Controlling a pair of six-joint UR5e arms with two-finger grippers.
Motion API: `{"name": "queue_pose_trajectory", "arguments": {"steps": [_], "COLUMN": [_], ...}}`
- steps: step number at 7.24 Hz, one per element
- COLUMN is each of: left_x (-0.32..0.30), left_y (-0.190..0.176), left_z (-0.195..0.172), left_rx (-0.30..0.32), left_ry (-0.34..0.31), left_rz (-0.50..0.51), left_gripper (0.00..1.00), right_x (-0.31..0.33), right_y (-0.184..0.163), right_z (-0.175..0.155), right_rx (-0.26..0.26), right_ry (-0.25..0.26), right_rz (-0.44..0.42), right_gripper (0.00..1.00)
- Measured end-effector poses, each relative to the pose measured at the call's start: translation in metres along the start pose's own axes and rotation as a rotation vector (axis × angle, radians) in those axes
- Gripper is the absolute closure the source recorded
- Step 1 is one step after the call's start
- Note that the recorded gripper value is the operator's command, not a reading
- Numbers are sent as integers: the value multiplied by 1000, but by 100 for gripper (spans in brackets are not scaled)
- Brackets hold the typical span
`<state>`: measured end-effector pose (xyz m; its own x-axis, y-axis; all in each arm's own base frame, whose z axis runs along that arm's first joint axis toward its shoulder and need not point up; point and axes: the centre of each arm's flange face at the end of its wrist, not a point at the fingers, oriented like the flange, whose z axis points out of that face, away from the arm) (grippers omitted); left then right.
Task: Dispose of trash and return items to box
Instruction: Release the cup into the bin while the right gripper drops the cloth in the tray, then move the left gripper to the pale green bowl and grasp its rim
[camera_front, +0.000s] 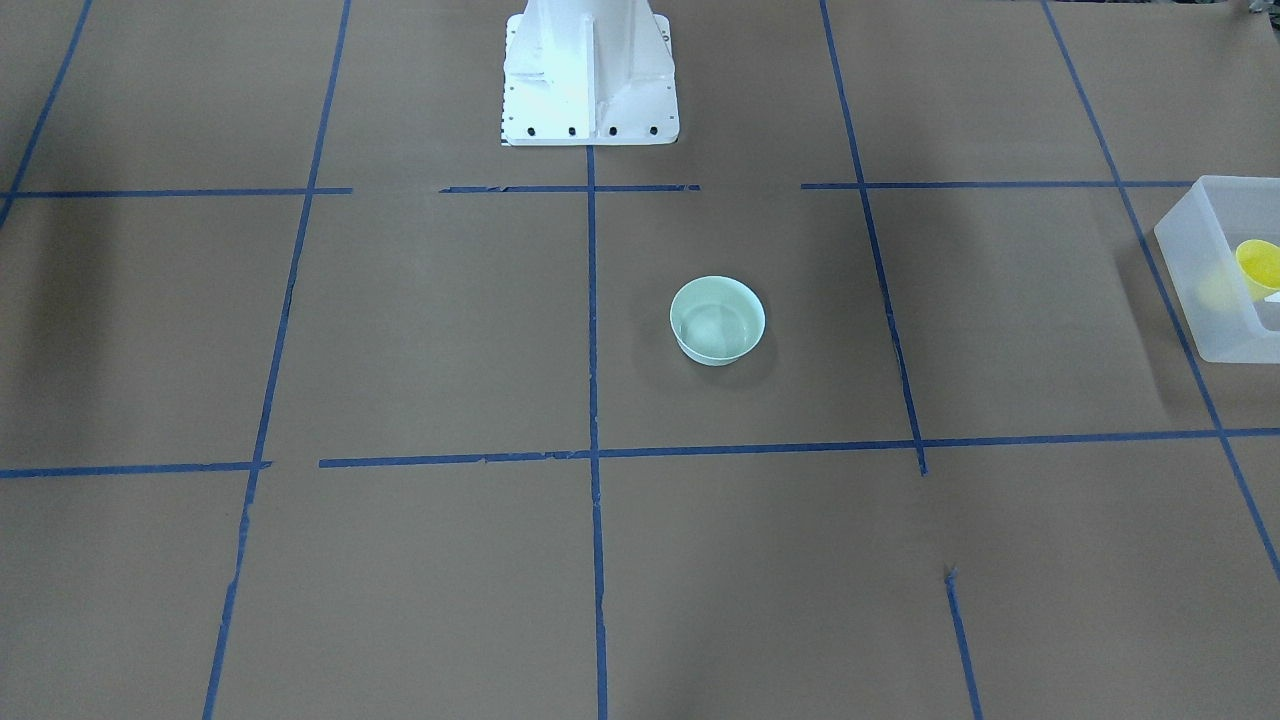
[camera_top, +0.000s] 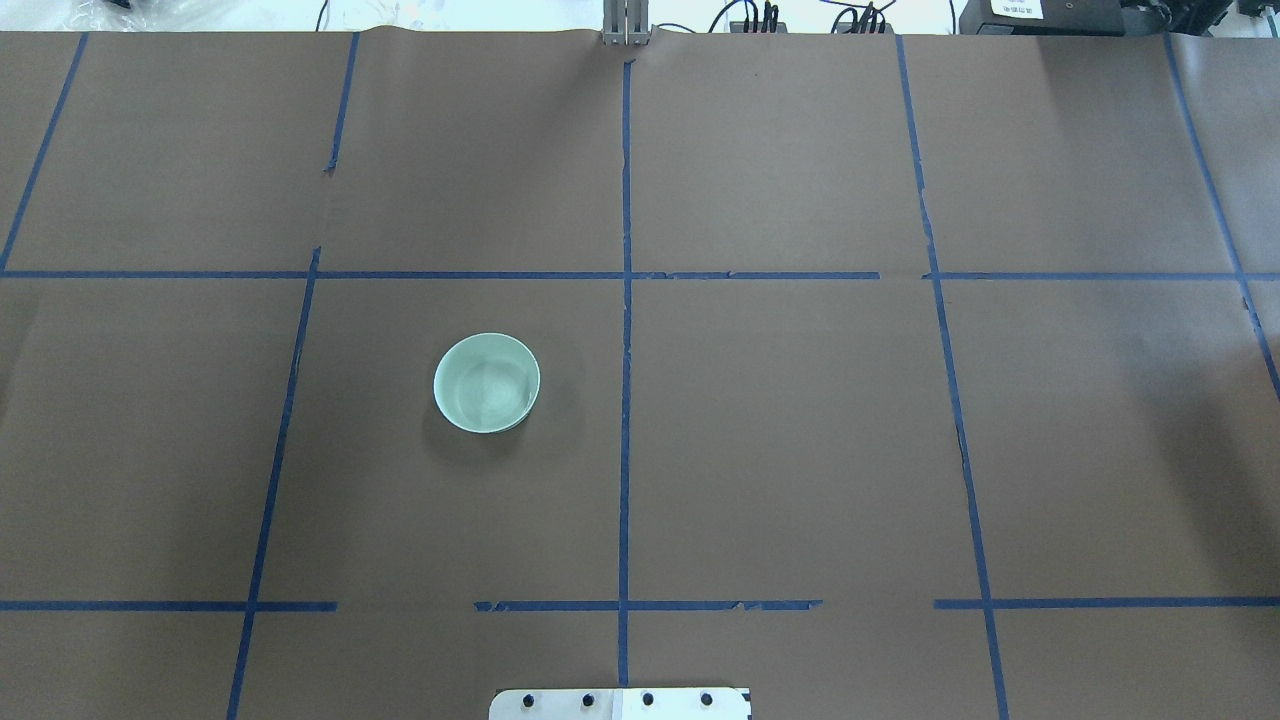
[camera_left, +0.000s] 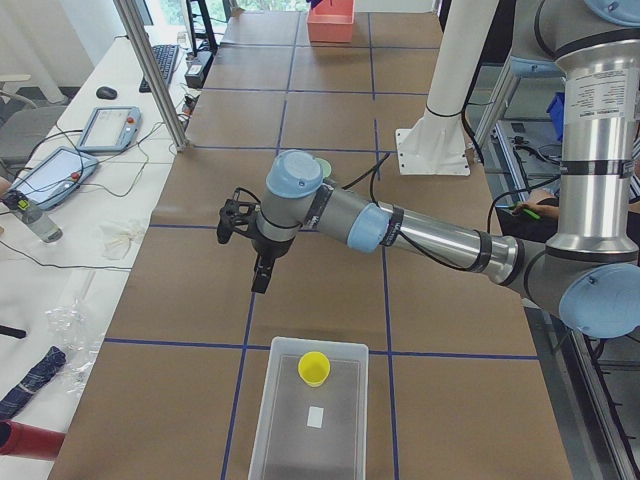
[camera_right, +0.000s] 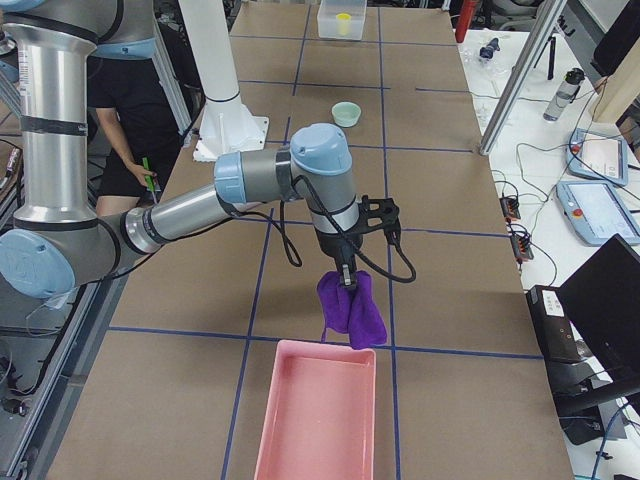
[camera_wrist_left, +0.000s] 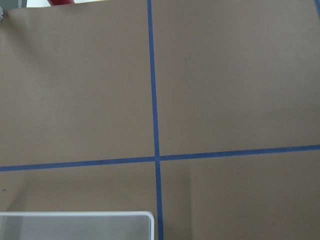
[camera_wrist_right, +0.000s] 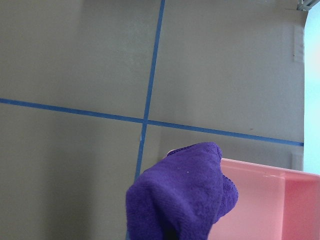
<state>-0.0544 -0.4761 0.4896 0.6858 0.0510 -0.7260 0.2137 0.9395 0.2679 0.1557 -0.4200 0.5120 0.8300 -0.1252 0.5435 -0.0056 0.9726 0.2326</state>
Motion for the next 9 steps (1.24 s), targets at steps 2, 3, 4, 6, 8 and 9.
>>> {"name": "queue_pose_trajectory", "arguments": {"steps": [2,3,4,6,8,9], "left_x": [62,96,136,217,290,325], "left_y": [0,0,-2,-1,8,13], "left_z": [23,34,45,70,97,111], "left_rx": [-14,-35,-62,-116,-154,-165], "left_ry": [66,98,131,179,195,197], "left_rz": [19,6,-26,-100,-155,-179], "left_gripper": [0,0,0,0,0,0], "right_x": [34,52,69,96,113,115], "right_y": [7,11,18,38,58,65], "right_z": [28,45,64,105,134,139], "right_rx": [-46,-60,-69,-87,-103,-109], "right_ry": [24,25,24,19,12,10], "right_rz": [-65,-89,-103,-110,-96,-84], "right_gripper": [100,100,100,70,0,0]}}
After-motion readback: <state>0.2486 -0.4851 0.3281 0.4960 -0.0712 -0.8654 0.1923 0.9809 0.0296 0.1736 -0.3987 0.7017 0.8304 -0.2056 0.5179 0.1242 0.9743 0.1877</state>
